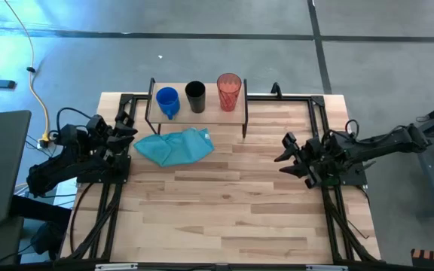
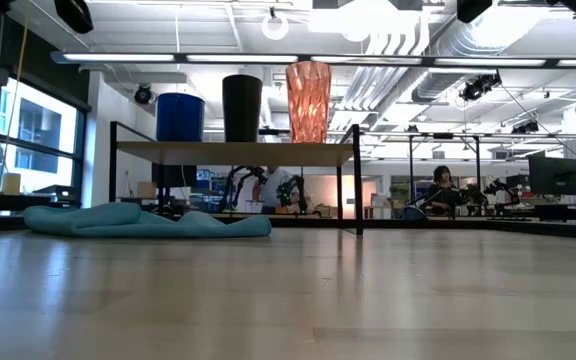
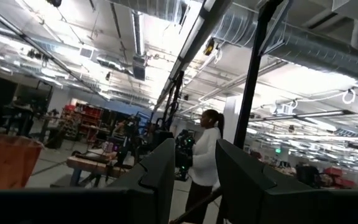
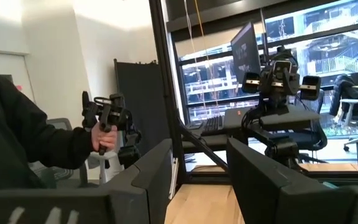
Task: Stack small to large cups/mugs on shelf
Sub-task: Return to Home Position
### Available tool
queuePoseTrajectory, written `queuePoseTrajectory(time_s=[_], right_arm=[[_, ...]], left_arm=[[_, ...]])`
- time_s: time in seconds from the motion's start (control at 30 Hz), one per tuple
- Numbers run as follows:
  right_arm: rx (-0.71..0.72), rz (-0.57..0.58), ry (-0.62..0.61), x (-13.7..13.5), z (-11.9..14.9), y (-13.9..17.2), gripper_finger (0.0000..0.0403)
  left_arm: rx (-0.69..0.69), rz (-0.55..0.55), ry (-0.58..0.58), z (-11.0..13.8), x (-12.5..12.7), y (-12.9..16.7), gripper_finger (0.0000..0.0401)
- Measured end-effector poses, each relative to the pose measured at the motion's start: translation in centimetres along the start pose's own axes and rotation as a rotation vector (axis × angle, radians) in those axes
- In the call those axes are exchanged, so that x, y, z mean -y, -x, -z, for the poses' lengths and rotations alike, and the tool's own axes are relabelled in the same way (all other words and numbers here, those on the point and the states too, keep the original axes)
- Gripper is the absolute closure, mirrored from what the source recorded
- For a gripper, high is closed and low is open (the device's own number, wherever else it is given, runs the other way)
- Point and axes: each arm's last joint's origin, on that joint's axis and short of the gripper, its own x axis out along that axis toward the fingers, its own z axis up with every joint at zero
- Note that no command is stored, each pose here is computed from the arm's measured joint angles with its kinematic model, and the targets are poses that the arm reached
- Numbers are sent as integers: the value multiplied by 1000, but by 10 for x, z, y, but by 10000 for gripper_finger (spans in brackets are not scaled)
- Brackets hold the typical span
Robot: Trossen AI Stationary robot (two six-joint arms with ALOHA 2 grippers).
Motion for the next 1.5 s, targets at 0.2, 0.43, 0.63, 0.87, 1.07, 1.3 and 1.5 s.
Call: queuePoseTrajectory(time_s=[0.2, 0.43, 0.63, 0.87, 1.07, 1.3, 1.5], right_arm=[[9, -17, 8, -2, -3, 4, 258], [15, -18, 11, -3, -7, 10, 258], [13, -17, 10, -4, -7, 10, 258], [6, -16, 2, -3, -6, 10, 258], [7, -16, -16, -3, -6, 10, 258], [7, -16, -53, -3, -6, 10, 258], [9, -8, -78, -3, -6, 10, 258]], left_arm=[[-24, 34, 27, 1, 1, 0, 295], [-59, 63, 62, 5, 1, -5, 295], [-121, 47, 69, 16, -1, -18, 295], [-164, 124, 31, 25, 4, -28, 295], [-113, 138, 66, 52, -2, -14, 295], [-17, 191, 98, 70, -5, 4, 295], [-84, 177, 108, 76, -7, 6, 295]])
